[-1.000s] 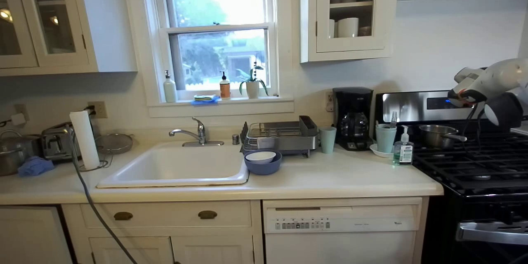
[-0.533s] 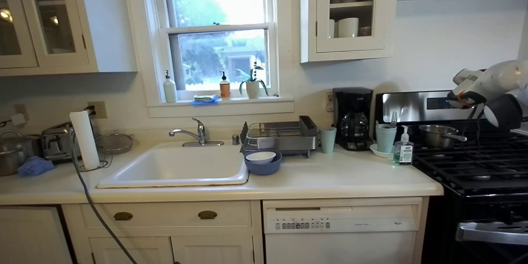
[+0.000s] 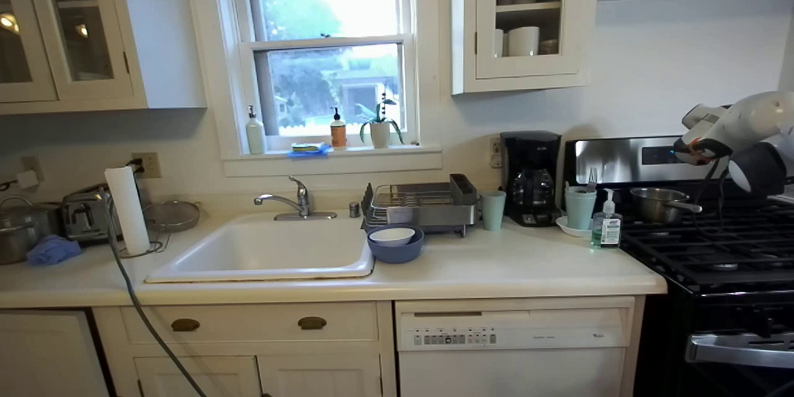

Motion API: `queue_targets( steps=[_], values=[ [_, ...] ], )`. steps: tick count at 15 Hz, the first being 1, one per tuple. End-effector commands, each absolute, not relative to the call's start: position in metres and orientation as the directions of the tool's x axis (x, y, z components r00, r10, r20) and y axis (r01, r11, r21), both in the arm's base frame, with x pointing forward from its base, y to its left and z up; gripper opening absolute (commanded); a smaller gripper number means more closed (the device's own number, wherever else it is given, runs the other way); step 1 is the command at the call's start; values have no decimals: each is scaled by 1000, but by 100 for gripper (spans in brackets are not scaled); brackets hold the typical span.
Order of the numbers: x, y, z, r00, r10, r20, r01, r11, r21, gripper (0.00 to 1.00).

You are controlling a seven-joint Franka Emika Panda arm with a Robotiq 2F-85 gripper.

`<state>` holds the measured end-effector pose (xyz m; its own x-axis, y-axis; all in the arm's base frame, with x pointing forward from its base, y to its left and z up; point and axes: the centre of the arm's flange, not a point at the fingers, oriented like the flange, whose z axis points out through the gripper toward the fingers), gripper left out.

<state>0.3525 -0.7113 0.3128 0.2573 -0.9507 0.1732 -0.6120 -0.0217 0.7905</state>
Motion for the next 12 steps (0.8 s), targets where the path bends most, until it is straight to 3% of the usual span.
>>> queue_targets(
  steps=[1, 4, 5, 6, 12],
  values=[
    [343, -700, 312, 257, -946, 198, -597, 6, 802, 2],
    [342, -701, 311, 258, -947, 192, -592, 2, 806, 2],
    [341, -701, 310, 259, -948, 186, -588, -2, 809, 32],
    [341, -701, 311, 263, -948, 182, -582, -6, 813, 32],
    [339, -700, 314, 267, -946, 183, -581, -6, 814, 74]
  ],
)
